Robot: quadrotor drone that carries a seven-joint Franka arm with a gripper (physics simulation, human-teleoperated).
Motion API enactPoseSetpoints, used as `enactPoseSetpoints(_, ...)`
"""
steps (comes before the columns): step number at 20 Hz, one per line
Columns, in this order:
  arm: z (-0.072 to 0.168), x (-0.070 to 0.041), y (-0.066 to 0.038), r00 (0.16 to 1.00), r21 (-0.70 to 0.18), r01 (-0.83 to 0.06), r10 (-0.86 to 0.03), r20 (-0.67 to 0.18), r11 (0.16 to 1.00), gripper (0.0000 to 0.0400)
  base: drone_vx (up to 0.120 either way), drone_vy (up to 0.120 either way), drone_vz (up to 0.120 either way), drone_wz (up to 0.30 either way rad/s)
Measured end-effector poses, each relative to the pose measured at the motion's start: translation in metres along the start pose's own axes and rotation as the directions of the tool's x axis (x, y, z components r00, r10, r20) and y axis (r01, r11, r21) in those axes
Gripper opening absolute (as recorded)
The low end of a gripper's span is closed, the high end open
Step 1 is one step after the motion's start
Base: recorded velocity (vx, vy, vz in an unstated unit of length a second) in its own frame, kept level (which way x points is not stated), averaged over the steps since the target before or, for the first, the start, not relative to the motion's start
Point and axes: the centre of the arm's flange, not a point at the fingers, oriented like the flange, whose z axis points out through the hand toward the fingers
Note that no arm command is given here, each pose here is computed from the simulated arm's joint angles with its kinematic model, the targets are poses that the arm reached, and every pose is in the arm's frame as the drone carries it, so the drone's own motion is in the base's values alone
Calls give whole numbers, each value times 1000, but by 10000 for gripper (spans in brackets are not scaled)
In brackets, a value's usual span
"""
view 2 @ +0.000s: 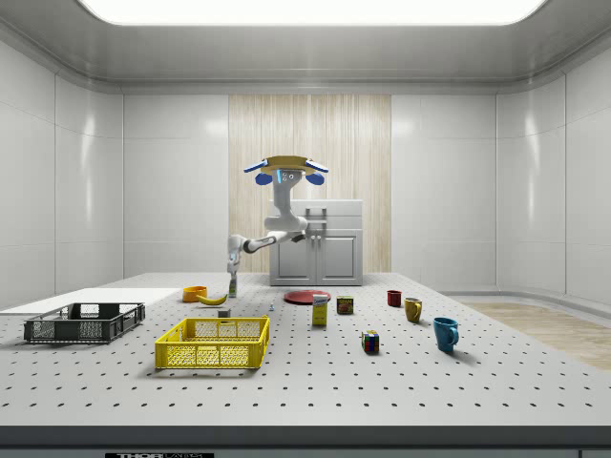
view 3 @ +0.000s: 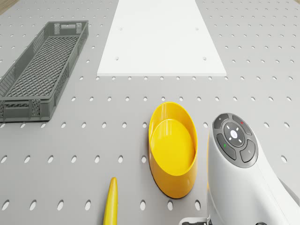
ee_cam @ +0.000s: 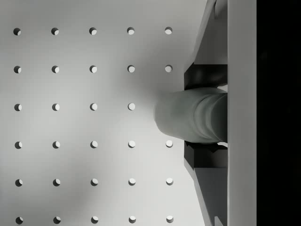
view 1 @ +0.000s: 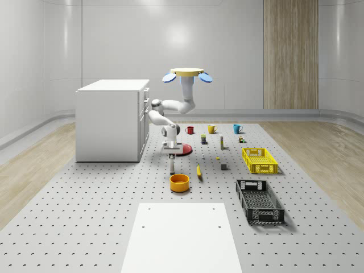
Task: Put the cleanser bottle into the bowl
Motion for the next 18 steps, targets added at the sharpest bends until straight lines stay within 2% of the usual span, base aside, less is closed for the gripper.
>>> enactPoseSetpoints(13, -66, 1, 1, 1000, 1, 6, -6, 0, 1000, 153, 0, 0, 0, 0)
enactPoseSetpoints(17, -84, 1, 1, 1000, 1, 6, -6, 0, 1000, 153, 0, 110, 0, 0)
enactPoseSetpoints(18, -87, 1, 1, 1000, 1, 6, -6, 0, 1000, 153, 120, 120, 0, 0)
